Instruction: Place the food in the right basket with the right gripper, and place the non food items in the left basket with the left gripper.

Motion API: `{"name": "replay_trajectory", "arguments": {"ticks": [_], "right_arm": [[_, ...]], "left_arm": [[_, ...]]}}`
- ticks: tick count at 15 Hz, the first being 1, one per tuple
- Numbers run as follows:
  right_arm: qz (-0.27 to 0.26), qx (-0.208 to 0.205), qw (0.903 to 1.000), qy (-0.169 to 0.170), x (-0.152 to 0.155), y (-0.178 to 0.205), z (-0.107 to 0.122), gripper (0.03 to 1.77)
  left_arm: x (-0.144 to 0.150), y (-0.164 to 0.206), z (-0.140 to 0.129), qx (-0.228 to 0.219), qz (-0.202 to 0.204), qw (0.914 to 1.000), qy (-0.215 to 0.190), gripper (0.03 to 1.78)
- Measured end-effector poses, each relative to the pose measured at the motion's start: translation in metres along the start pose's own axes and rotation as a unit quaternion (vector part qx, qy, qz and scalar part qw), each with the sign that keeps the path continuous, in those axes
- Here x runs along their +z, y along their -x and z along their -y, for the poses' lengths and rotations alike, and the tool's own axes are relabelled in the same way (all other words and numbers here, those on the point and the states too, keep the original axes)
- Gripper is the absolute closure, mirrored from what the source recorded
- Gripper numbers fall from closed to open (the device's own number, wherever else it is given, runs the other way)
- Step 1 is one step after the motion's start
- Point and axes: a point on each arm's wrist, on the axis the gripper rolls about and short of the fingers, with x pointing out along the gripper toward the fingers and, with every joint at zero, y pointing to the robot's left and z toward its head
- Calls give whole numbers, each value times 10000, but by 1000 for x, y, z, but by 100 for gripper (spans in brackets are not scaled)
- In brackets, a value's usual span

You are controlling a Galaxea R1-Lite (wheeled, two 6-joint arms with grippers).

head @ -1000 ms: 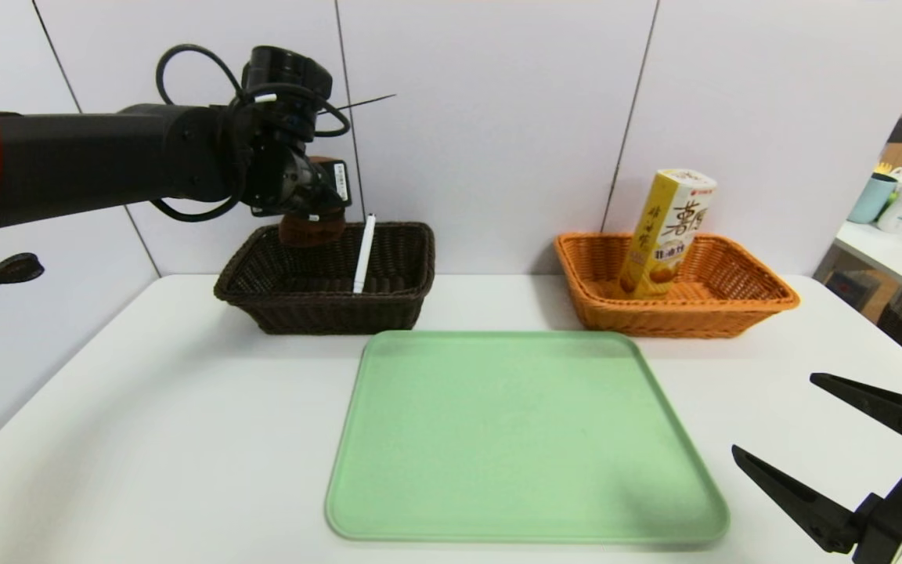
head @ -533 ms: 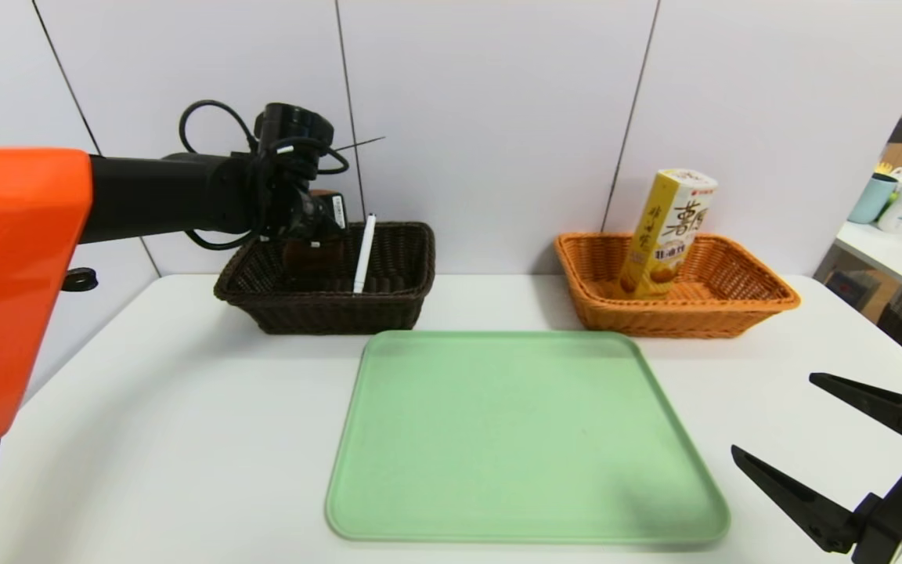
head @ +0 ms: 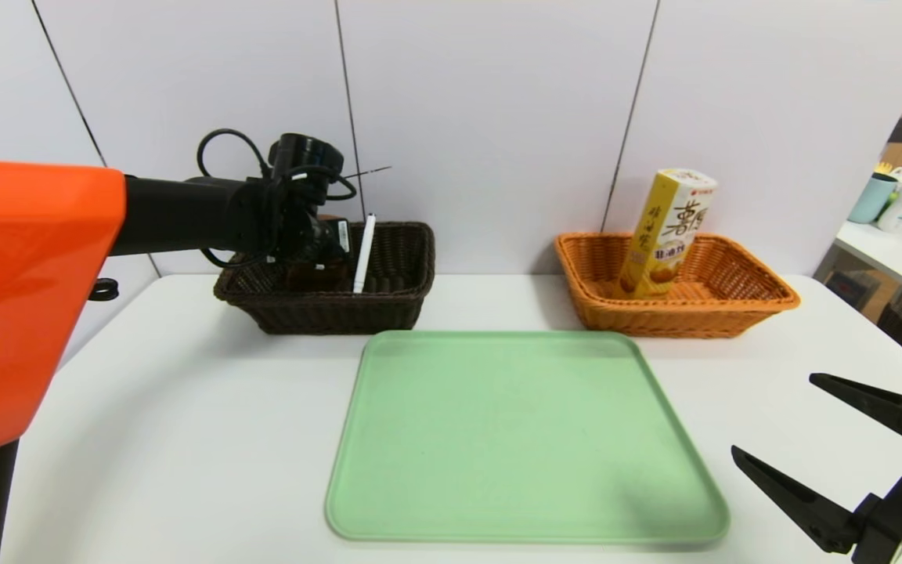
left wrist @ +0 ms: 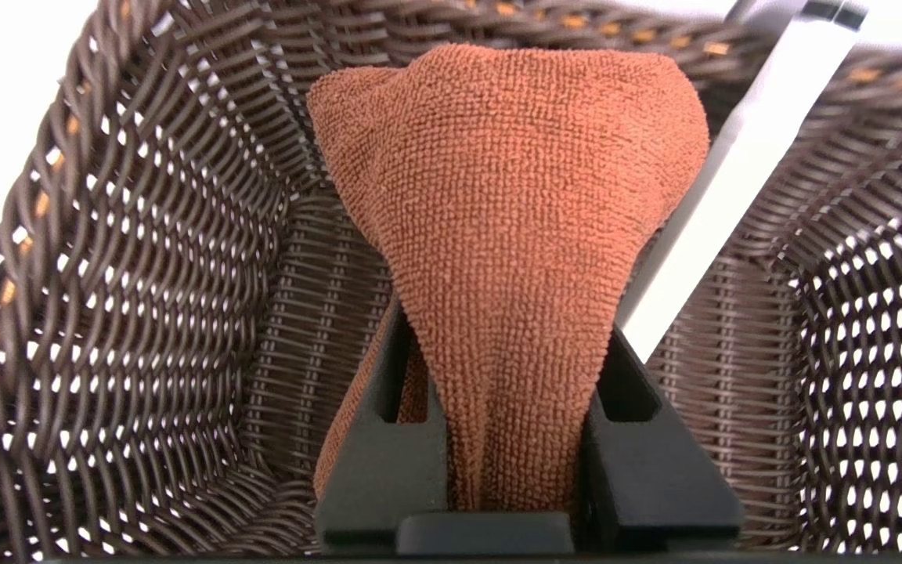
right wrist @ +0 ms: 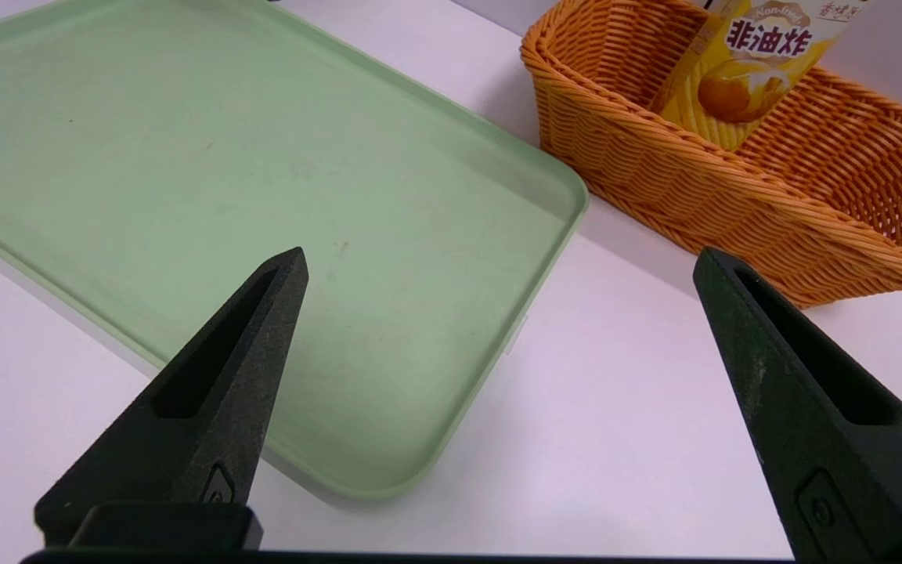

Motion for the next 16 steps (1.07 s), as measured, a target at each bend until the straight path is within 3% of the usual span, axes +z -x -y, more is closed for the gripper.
{"name": "replay_trajectory", "arguments": {"ticks": [3,7,12,16], "right_arm": [[-2,1,10000,2,0,0,0,10],[-9,0,10000,-1,0,0,0,10],[-32,-3,10000,-2,0,-1,0,10],[-32,-13,10000,-2,1,-3,1,10]], "left_arm": [[-4,-1,0,-94,-9,10000,-1,96],[-5,0,0,-124,29,9999,8,62],[-3,12,-3,-111,45,9999,14,38],[0,52,-11,-251,182,9995,15,27]]}}
